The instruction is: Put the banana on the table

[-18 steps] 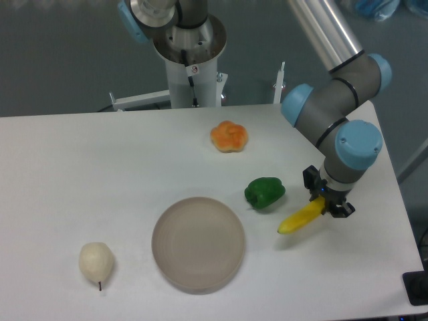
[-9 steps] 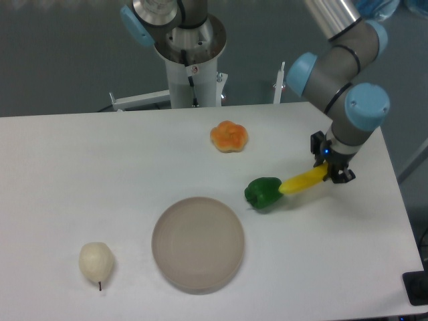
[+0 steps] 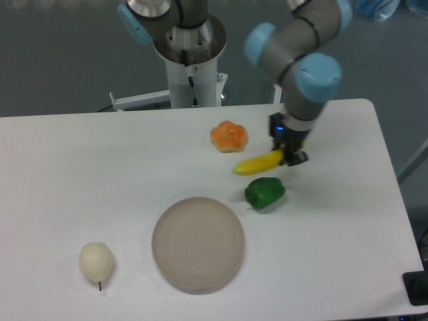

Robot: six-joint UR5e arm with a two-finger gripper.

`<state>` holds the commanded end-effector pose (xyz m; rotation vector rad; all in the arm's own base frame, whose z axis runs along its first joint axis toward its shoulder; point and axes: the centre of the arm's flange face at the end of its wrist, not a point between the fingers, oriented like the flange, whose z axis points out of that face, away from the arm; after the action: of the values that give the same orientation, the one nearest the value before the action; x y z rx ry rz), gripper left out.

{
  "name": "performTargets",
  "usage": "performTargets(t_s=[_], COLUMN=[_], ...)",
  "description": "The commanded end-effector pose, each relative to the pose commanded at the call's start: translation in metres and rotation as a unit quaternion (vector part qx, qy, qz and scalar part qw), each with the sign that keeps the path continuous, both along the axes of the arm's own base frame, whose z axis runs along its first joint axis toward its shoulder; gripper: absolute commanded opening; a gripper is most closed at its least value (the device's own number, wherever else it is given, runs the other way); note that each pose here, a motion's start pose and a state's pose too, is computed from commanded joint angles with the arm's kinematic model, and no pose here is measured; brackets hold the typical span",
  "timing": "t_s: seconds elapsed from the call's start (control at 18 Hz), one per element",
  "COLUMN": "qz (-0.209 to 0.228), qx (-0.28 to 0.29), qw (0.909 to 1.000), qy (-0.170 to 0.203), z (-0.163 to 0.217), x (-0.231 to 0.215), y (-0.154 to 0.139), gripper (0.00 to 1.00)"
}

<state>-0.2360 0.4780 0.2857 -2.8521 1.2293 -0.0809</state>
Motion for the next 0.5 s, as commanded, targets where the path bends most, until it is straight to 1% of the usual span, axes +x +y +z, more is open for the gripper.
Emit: performTargets(t_s=[0.06, 0.22, 0.28, 0.33, 0.39, 0.5], qz=[0.005, 0.017, 0.026, 0.036, 0.057, 0.093], qx=[-0.006, -0.015, -0.021, -0.028, -0.033, -0.021], qw=[1.0000, 0.9997, 0.9994, 0.9989, 0.9978, 0.9955], qy=[-0.001, -0.003, -0.005, -0.007, -0.007, 0.001], z=[-0.004, -0.010, -0.014, -0.020, -0.028, -0.038], x=[0.028, 0.075, 0.098, 0.114, 0.132, 0.158], y=[0.014, 0.032, 0.040, 0.045, 0.052, 0.068], gripper=[0.04, 0.05, 0.05, 0.05, 0.05, 0.05])
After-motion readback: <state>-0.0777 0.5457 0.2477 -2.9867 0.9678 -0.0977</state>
